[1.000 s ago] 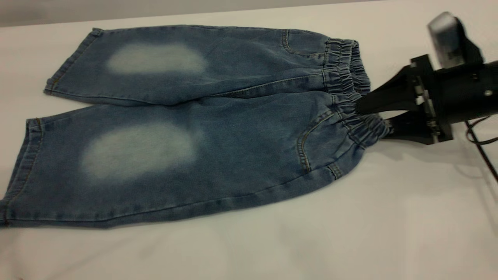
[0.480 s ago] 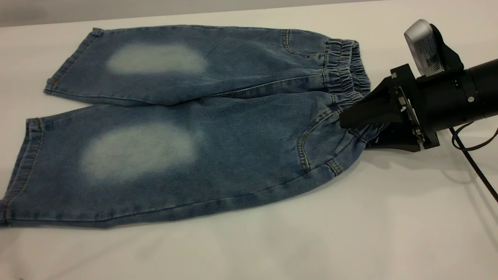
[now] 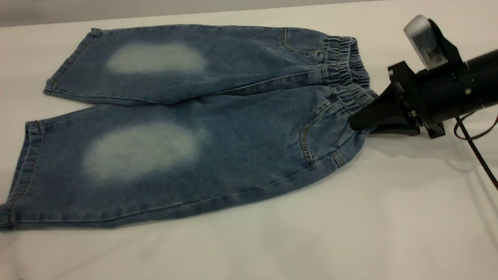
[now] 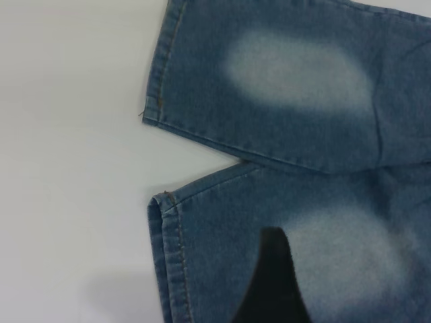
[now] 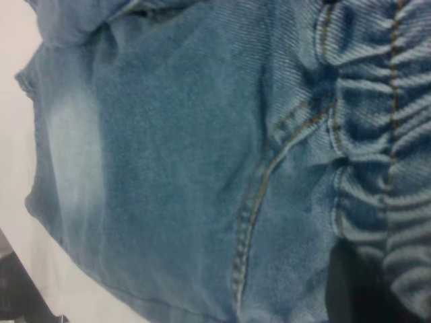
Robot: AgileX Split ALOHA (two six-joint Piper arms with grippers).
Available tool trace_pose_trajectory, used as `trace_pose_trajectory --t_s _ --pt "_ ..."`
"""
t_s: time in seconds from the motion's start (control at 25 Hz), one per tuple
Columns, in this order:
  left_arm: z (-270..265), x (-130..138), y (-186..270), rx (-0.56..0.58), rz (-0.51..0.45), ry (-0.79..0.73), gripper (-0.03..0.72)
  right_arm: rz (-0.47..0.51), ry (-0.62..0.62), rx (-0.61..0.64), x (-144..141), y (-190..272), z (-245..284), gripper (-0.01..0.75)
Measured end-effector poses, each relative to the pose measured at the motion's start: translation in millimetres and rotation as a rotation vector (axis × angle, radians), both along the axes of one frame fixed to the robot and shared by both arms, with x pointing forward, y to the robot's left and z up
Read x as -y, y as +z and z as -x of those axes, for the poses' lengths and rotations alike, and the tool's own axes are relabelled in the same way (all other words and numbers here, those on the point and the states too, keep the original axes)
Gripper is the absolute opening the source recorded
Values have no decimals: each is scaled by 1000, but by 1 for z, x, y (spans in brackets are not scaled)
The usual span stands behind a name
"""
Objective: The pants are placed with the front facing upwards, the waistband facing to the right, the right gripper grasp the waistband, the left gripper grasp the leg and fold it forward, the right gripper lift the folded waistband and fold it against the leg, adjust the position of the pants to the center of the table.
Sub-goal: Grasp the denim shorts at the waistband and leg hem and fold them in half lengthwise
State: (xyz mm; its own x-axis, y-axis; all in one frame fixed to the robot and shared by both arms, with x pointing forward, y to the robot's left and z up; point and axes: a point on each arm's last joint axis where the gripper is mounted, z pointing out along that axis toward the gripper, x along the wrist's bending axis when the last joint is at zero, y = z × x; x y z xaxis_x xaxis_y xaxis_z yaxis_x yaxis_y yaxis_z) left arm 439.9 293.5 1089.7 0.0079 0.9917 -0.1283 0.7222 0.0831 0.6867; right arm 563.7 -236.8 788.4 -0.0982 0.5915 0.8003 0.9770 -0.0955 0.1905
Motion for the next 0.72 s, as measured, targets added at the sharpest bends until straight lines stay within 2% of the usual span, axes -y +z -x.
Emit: trace_pose_trajectory --t_s 0.2,0.36,0.52,0.72 --pt "2 0 -2 -25 -5 -10 503 37 25 25 2 16 -3 40" --pt "7 1 -6 -94 -4 -22 503 84 23 71 4 38 -7 40" --pt "11 3 -9 -150 -2 -59 503 90 21 124 5 58 -11 39" --pt "11 7 -24 -314 20 -109 503 93 21 140 5 63 -12 38"
